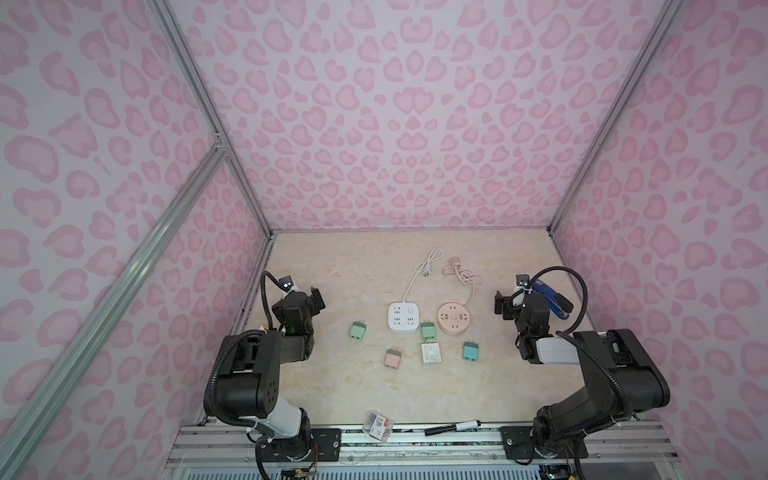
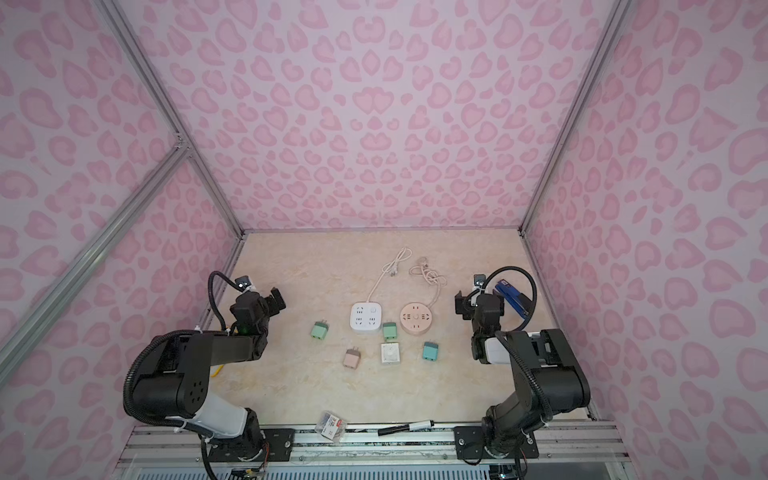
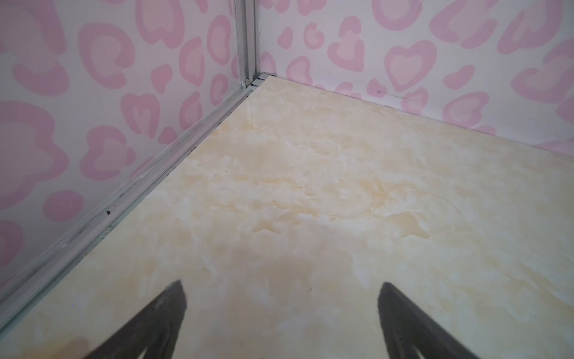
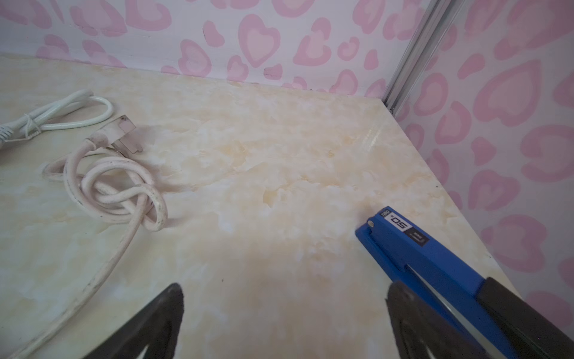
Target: Insert the plug
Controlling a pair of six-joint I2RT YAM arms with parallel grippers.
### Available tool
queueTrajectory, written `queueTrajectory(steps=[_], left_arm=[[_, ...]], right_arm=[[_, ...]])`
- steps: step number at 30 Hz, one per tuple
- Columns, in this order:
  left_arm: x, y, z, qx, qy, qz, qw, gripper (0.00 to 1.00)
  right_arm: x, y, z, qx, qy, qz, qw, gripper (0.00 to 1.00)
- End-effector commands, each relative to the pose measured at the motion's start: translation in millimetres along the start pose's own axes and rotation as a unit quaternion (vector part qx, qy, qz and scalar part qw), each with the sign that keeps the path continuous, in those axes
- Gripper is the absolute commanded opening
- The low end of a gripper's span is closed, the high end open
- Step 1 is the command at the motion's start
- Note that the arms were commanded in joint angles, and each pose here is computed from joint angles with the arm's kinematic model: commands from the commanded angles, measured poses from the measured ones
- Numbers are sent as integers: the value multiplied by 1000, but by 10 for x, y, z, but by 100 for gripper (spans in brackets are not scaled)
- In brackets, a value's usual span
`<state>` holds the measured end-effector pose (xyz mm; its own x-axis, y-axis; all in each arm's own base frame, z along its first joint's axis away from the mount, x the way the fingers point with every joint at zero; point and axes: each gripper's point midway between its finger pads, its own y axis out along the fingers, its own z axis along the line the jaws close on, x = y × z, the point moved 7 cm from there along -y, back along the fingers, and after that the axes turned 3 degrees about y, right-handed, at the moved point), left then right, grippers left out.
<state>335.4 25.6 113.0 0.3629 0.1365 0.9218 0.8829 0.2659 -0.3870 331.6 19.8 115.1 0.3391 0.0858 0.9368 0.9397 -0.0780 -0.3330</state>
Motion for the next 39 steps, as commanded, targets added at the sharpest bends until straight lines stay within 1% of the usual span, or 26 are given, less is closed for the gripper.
queueTrajectory(steps=[1,29,31,32,33,35,36,38,39], left_arm=[[20,-12,-56,-29,8,-3,1000,98],[26,-19,-57,-30,9,-6,999,98],[93,-41,-71,-13,14,-8,1000,98],[178,-67,-97,-7,23,-6,1000,98],[292,-110,-145,0,44,11,999,98],[474,-166,-205,28,68,25,997,98],[550,-194,-235,38,68,18,997,98],[665,-246,-285,43,42,8,998,98],[706,-279,-289,51,13,9,999,98]], right_arm=[[10,9,8,2,2,-2,1000,99],[14,3,24,1,-1,-3,1000,99],[6,-7,22,1,-3,-4,1000,99],[24,-8,18,-2,-3,-7,1000,99],[72,-9,23,-7,-6,-4,1000,99],[218,-29,85,-9,-29,9,999,99],[286,-32,127,-11,-48,22,999,99],[455,-46,260,-33,-85,36,995,99],[552,-62,322,-55,-87,50,993,99]])
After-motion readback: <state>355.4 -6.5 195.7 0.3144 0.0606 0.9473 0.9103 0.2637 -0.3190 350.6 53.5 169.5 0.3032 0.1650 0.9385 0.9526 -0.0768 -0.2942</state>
